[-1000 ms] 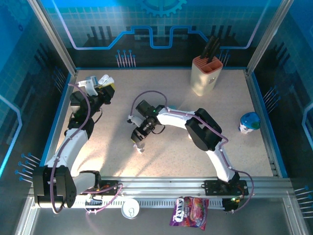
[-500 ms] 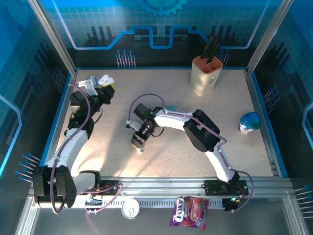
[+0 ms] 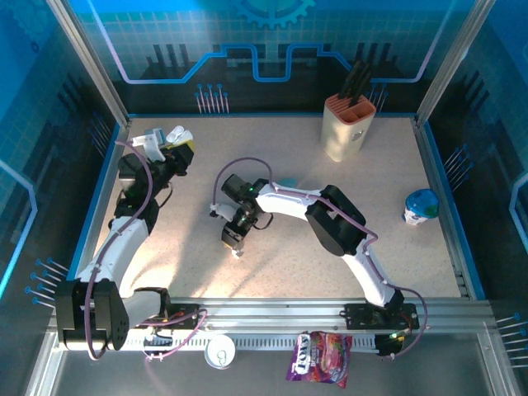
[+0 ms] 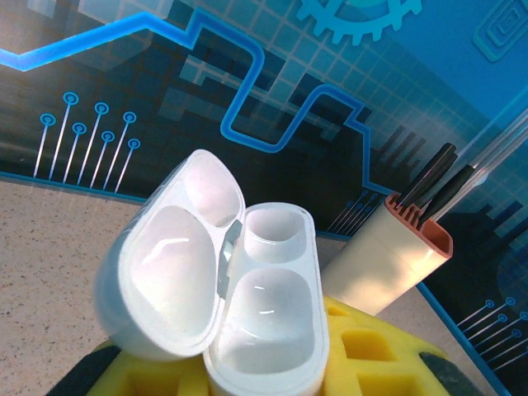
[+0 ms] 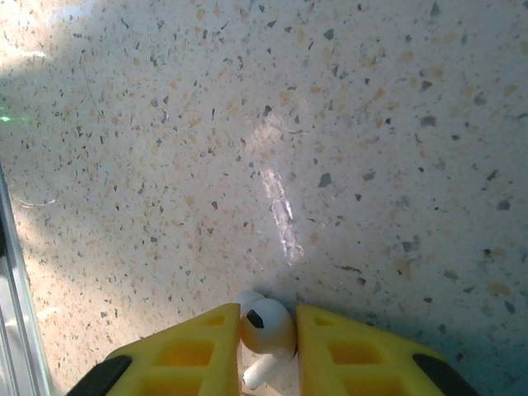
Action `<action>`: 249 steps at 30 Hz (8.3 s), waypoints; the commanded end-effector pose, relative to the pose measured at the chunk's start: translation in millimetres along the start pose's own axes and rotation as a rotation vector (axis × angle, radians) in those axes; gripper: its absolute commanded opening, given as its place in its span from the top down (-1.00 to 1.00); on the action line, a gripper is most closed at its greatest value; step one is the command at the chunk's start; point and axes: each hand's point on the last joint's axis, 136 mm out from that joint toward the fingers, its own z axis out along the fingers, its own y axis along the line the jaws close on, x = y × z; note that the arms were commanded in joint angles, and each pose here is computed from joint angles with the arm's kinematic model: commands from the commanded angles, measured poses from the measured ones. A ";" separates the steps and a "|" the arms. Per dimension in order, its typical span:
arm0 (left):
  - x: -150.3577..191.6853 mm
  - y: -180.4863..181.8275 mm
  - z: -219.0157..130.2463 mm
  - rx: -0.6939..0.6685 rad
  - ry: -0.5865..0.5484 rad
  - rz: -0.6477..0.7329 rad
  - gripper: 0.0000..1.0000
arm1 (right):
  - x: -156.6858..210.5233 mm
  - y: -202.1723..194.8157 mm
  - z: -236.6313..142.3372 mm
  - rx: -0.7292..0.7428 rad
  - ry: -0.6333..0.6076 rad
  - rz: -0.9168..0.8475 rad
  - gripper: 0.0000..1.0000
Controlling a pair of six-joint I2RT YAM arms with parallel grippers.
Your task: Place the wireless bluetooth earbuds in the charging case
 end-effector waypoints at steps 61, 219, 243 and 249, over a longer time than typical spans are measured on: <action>151.6 -174.5 -38.9 0.922 0.289 0.423 0.88 | -4.5 52.2 -282.3 0.334 -0.861 -0.457 0.76; 198.8 -136.4 -10.3 0.810 0.384 0.476 0.89 | -38.2 34.1 -257.8 0.658 -0.629 -0.318 0.71; 183.7 -142.0 -7.6 0.791 0.340 0.462 0.88 | -28.4 33.2 -227.5 0.537 -0.589 -0.275 0.48; 185.2 -140.2 -9.2 0.790 0.330 0.473 0.88 | -25.1 28.8 -265.3 0.502 -0.737 -0.178 0.06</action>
